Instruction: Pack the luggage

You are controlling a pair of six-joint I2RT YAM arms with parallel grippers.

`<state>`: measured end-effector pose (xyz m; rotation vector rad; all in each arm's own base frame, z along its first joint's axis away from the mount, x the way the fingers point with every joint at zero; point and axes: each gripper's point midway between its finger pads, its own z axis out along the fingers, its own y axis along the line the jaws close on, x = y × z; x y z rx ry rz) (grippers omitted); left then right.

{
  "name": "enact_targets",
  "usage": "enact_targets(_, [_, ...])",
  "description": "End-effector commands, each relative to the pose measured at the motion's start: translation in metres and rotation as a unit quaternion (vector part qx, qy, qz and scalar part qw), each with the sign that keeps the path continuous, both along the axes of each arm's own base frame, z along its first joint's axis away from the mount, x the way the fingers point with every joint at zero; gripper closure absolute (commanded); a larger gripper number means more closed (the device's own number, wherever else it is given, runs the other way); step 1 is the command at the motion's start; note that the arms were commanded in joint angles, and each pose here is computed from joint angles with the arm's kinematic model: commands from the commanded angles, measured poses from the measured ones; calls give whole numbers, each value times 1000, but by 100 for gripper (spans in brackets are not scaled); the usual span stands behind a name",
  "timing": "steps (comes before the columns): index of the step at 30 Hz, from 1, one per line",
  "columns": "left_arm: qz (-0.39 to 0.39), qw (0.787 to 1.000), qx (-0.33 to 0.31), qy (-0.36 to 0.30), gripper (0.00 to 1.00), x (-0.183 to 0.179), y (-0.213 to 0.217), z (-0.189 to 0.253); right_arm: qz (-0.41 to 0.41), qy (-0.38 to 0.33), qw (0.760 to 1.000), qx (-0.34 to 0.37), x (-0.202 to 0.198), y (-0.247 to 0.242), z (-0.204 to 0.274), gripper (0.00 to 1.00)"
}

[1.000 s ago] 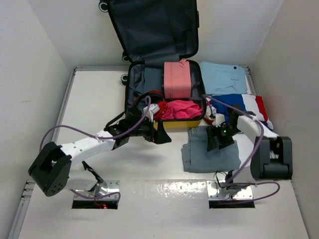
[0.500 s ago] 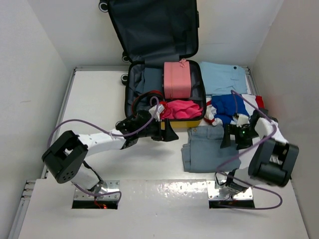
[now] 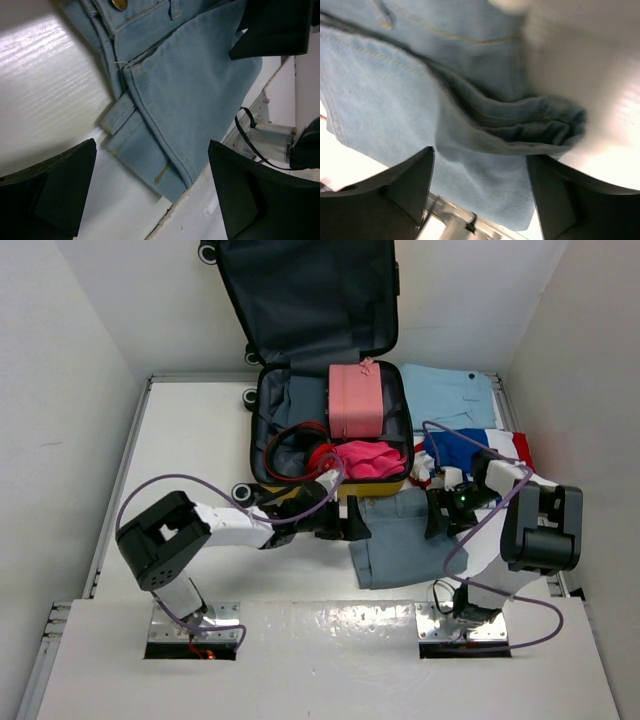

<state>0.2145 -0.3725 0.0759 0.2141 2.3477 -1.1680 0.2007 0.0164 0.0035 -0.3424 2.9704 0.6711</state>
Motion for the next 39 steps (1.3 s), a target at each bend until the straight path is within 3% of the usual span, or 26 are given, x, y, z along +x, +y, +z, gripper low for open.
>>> enact_targets(1, [31,1000,1,6,6,12,-10,-2,-26,-23,999,32,19,16,-1,29])
enact_targets(2, [28,1000,12,5,6,12,-13,-5,-32,-16,999,33,17,18,-2,37])
enact_targets(7, [44,996,71,13,6,17,-20,-26,-86,-1,996,35,10,25,2,58])
enact_targets(8, [54,995,84,18,6,17,-19,-30,-85,-14,996,29,11,25,3,67])
enact_targets(10, [74,993,93,18,6,22,-15,-33,-91,-30,995,25,11,26,5,69])
enact_targets(11, [74,993,93,18,6,22,-15,-33,-89,-36,995,18,12,25,5,62])
enact_targets(14, [70,992,98,31,7,20,-17,-43,-71,-36,997,8,11,30,4,20])
enact_targets(17, [48,992,103,44,17,18,-27,-50,-63,-23,998,13,9,34,-4,14])
enact_targets(23, [-18,996,89,17,44,20,-59,-43,-48,1,998,32,6,49,-10,15])
enact_targets(26, [-44,995,93,-14,53,15,-70,-35,-32,3,998,45,4,62,-8,29])
enact_targets(27, [-53,994,92,-22,66,12,-74,-32,-26,6,998,54,3,68,-7,43])
enact_targets(30, [-62,993,89,-52,97,11,-77,-17,3,9,996,84,-5,87,1,61])
enact_targets(34, [-92,982,99,-128,100,-1,-86,18,26,-26,990,133,-9,103,26,88])
enact_targets(39, [-127,964,110,-207,100,-8,-85,61,54,-121,981,140,-10,103,59,100])
